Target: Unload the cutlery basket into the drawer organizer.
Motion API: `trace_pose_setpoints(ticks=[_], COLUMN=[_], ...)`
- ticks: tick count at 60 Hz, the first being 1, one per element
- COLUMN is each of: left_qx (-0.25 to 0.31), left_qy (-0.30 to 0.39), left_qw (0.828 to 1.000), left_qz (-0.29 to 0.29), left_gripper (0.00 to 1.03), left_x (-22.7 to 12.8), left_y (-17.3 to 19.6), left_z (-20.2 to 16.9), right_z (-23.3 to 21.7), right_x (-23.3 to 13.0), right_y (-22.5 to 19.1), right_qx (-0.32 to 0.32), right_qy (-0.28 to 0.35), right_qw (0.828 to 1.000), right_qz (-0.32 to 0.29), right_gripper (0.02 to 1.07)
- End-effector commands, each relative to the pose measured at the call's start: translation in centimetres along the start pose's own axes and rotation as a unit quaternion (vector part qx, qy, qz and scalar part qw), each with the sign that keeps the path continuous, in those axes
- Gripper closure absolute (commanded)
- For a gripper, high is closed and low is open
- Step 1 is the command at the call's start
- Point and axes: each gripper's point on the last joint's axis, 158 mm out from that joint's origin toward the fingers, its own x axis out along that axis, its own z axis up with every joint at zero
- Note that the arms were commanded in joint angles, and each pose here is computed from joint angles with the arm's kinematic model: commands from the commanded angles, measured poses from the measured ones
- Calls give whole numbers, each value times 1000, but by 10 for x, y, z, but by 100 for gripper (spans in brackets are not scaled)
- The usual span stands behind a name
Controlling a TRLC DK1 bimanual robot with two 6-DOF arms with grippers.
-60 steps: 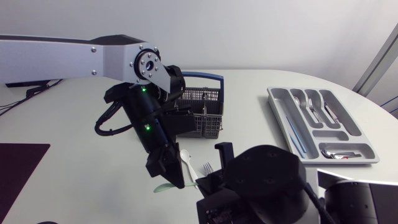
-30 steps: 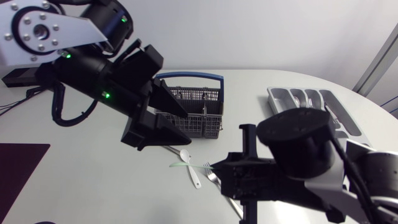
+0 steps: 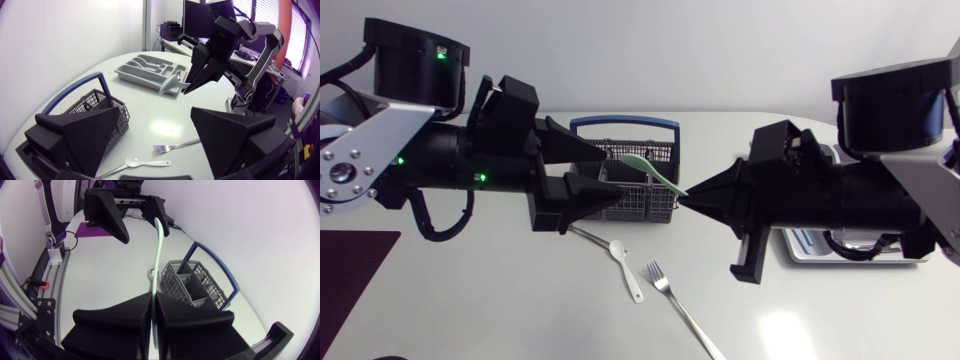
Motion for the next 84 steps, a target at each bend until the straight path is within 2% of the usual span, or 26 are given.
trace_pose_setpoints(ticks=[1,9,23,37,42,49,57,59,69,72,84], left_qx=[-29,-34,-33,-52,-55,-63,-73,-75,-77,-78,-81], left_qy=[1,-21,-48,-64,-69,-78,-79,-79,-79,-80,-84], left_qw=[1000,999,998,995,994,993,991,991,988,987,985], left_qz=[-5,-14,-28,-54,-61,-68,-74,-81,-105,-116,-128], left_gripper=[4,4,4,8,12,13,30,38,64,75,84], left_x=[4,9,17,24,25,23,23,23,23,22,20], left_y=[-2,-7,-14,-20,-22,-22,-22,-25,-32,-35,-40], left_z=[-5,5,17,28,33,37,36,36,35,36,39], right_z=[9,23,42,52,51,49,48,49,48,48,49], right_x=[-1,-3,-2,2,5,4,5,4,7,8,12], right_y=[-4,0,12,18,18,17,15,15,14,14,16], right_qx=[40,85,116,143,148,152,156,160,165,168,174], right_qy=[-15,-50,-90,-114,-115,-117,-119,-121,-122,-122,-123], right_qw=[999,994,984,973,971,970,969,968,966,965,962], right_qz=[10,48,103,141,146,151,151,152,155,158,170], right_gripper=[102,102,102,102,102,102,102,102,102,102,102])
